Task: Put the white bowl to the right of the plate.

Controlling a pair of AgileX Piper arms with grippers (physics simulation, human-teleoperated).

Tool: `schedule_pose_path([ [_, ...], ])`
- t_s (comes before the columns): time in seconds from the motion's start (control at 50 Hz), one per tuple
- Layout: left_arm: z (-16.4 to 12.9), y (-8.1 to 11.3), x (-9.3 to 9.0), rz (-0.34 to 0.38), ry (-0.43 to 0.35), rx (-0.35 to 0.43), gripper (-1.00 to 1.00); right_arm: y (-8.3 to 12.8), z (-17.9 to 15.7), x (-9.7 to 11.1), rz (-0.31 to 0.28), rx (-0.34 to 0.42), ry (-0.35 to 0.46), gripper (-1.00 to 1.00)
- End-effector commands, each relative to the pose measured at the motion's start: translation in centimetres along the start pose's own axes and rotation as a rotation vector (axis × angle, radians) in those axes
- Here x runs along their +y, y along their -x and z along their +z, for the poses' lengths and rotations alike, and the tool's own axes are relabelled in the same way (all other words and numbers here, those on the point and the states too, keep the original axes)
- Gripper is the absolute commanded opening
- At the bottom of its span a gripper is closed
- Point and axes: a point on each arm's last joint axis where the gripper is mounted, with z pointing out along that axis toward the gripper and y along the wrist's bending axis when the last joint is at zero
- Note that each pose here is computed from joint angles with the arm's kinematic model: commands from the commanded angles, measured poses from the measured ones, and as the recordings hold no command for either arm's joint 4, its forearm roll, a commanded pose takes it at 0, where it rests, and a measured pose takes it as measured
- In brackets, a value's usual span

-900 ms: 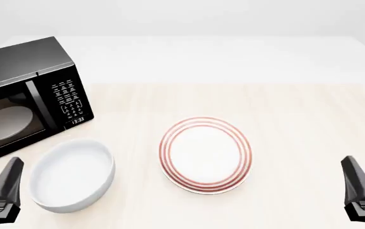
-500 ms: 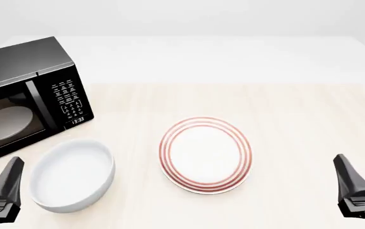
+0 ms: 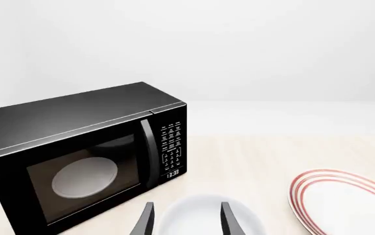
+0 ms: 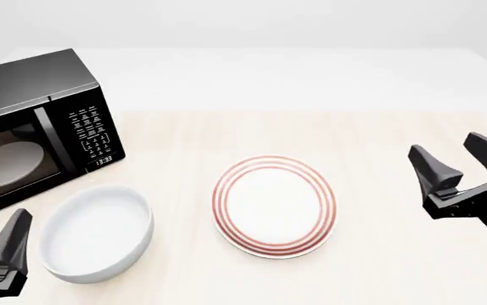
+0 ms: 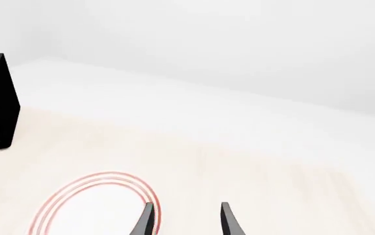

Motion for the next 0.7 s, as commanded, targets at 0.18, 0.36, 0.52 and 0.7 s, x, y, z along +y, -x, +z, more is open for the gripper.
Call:
schedule_pose_path([
  [0.18, 0.0, 0.0, 0.0, 0.0, 0.0, 0.0, 1.0, 3.6, 7.6, 3.1, -0.057, 0.04, 0.172, 1.0],
  [0.36, 0.0, 0.0, 0.0, 0.0, 0.0, 0.0, 1.0, 4.2, 10.5, 5.0, -0.04, 0.057, 0.234, 1.0],
  [0.52, 0.0, 0.0, 0.0, 0.0, 0.0, 0.0, 1.0, 5.2, 13.3, 7.5, -0.023, 0.078, 0.303, 1.0],
  [0.7, 0.0, 0.0, 0.0, 0.0, 0.0, 0.0, 1.0, 6.2, 15.1, 10.5, -0.043, 0.074, 0.384, 1.0],
])
